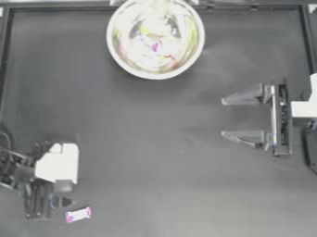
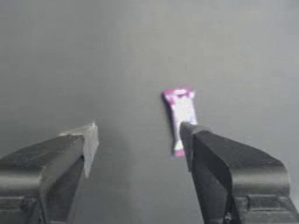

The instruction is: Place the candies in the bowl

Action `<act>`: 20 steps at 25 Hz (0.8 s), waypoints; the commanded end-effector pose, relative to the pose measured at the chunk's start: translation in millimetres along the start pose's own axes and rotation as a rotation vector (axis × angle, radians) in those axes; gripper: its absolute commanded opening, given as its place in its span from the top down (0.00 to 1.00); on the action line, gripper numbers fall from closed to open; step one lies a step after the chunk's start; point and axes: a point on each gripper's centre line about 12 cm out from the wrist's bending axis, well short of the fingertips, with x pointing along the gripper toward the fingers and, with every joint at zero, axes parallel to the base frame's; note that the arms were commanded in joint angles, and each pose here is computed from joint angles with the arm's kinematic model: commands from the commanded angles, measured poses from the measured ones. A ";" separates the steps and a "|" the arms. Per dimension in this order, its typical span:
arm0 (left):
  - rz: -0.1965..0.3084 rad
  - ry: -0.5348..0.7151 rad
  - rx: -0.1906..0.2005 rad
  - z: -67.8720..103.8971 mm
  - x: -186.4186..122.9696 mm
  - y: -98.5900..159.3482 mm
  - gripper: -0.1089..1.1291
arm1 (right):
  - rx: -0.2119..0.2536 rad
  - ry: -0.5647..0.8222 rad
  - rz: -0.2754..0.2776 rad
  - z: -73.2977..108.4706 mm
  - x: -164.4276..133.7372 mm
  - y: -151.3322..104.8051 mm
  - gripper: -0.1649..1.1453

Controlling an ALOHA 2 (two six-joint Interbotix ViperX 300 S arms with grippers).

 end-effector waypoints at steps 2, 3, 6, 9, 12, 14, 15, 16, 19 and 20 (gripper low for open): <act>0.001 0.033 -0.002 10.6 8.7 -15.6 0.17 | 0.000 -0.032 0.003 9.0 2.0 1.2 0.11; 0.000 0.041 -0.010 11.3 11.5 -18.4 0.17 | -0.001 -0.032 0.004 9.0 2.0 1.3 0.11; -0.001 0.071 -0.060 13.3 21.2 -24.1 0.17 | -0.001 -0.032 0.004 9.0 2.0 1.3 0.11; -0.004 0.094 -0.082 11.9 27.7 -30.6 0.17 | -0.004 -0.030 0.005 8.4 1.8 1.4 0.11; -0.001 0.114 -0.100 10.4 34.1 -36.1 0.18 | -0.004 -0.029 0.005 7.8 1.6 1.3 0.11; 0.013 0.133 -0.118 8.4 39.4 -35.8 0.18 | -0.004 -0.034 0.005 8.0 1.4 1.2 0.11; 0.023 0.147 -0.127 6.6 42.4 -34.9 0.18 | -0.004 -0.037 0.005 8.3 1.4 1.2 0.11; 0.034 0.161 -0.132 4.3 45.8 -34.7 0.18 | -0.006 -0.038 0.005 8.5 1.3 1.2 0.11; 0.050 0.181 -0.134 2.1 53.9 -37.3 0.18 | -0.008 -0.035 0.005 7.6 1.4 1.1 0.11; 0.054 0.187 -0.130 1.2 56.6 -38.5 0.18 | -0.008 -0.038 0.005 8.1 1.1 1.1 0.11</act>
